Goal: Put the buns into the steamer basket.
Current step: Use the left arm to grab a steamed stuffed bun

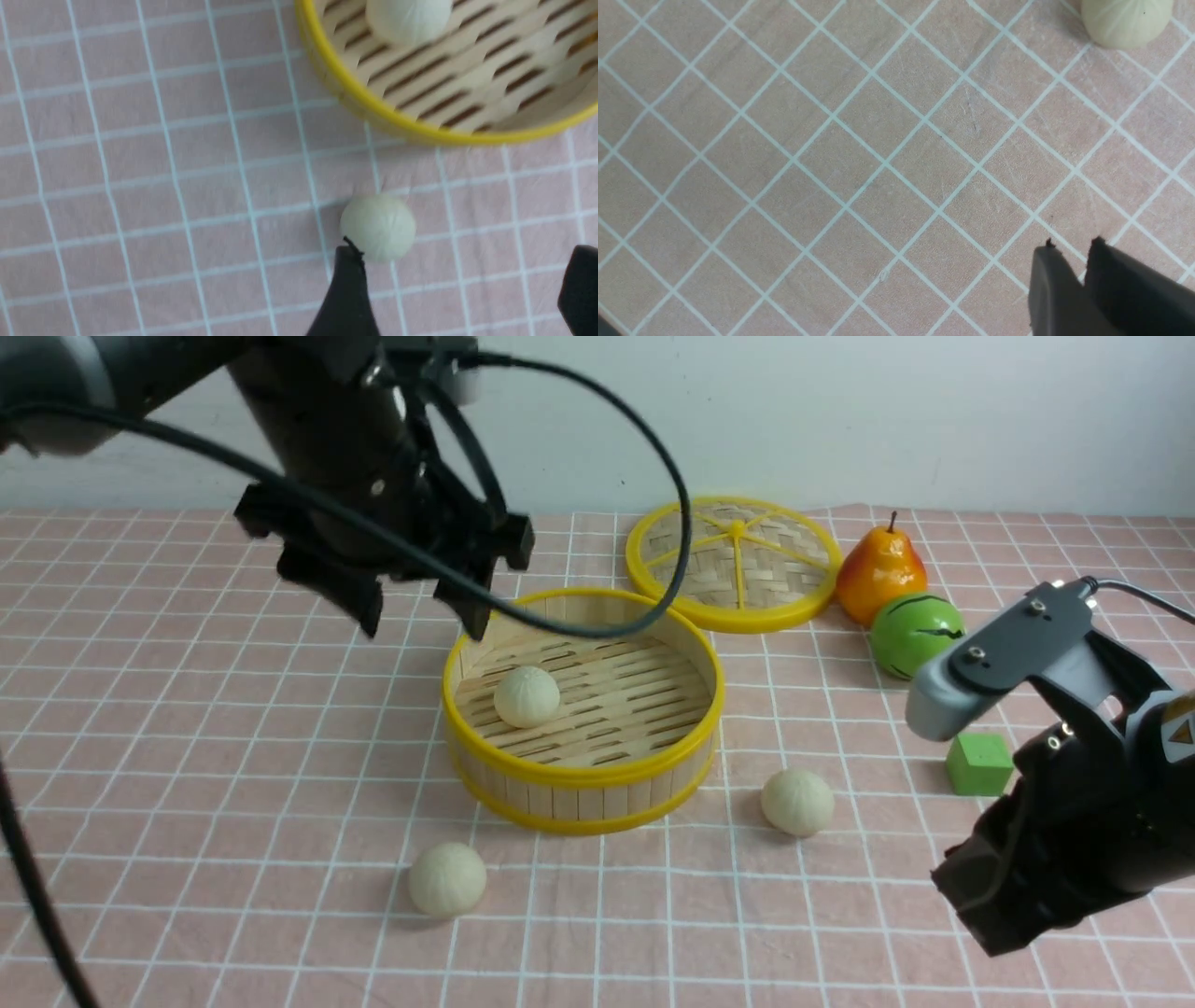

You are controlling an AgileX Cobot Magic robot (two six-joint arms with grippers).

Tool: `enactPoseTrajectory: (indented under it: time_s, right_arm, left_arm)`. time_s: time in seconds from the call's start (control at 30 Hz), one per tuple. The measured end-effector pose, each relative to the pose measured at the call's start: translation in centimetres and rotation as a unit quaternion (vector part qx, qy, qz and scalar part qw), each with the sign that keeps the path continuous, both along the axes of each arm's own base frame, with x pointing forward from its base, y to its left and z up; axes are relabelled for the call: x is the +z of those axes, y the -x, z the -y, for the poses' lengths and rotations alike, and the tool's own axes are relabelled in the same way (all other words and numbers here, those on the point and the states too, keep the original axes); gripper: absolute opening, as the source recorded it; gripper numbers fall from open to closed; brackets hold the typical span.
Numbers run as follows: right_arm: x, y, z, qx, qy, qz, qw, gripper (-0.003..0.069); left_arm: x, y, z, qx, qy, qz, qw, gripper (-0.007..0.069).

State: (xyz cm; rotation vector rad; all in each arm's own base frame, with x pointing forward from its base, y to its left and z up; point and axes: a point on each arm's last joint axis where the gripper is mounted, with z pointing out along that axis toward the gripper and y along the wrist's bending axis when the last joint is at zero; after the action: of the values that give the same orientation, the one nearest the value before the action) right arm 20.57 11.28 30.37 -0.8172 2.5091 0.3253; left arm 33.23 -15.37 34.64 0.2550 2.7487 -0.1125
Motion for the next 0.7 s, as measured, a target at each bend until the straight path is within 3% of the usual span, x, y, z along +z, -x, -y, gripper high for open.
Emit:
enactPoseTrajectory:
  time_s: [0.3,0.6,0.7]
  right_arm:
    - [0.0,0.0,0.0,0.000,0.000,0.000,1.000,0.0116]
    - [0.0,-0.1,0.0,-0.001,-0.001,0.003,1.000,0.0116]
    - [0.0,-0.1,0.0,-0.001,-0.001,0.003,1.000,0.0118]
  left_arm:
    - [-10.1,2.7,-0.6,0.023,0.024,-0.052,0.998,0.0552]
    - [-15.2,1.1,0.2,0.028,0.031,-0.048,0.998,0.0549]
    - [-16.8,0.8,0.3,0.028,0.021,-0.064,0.997,0.0510]
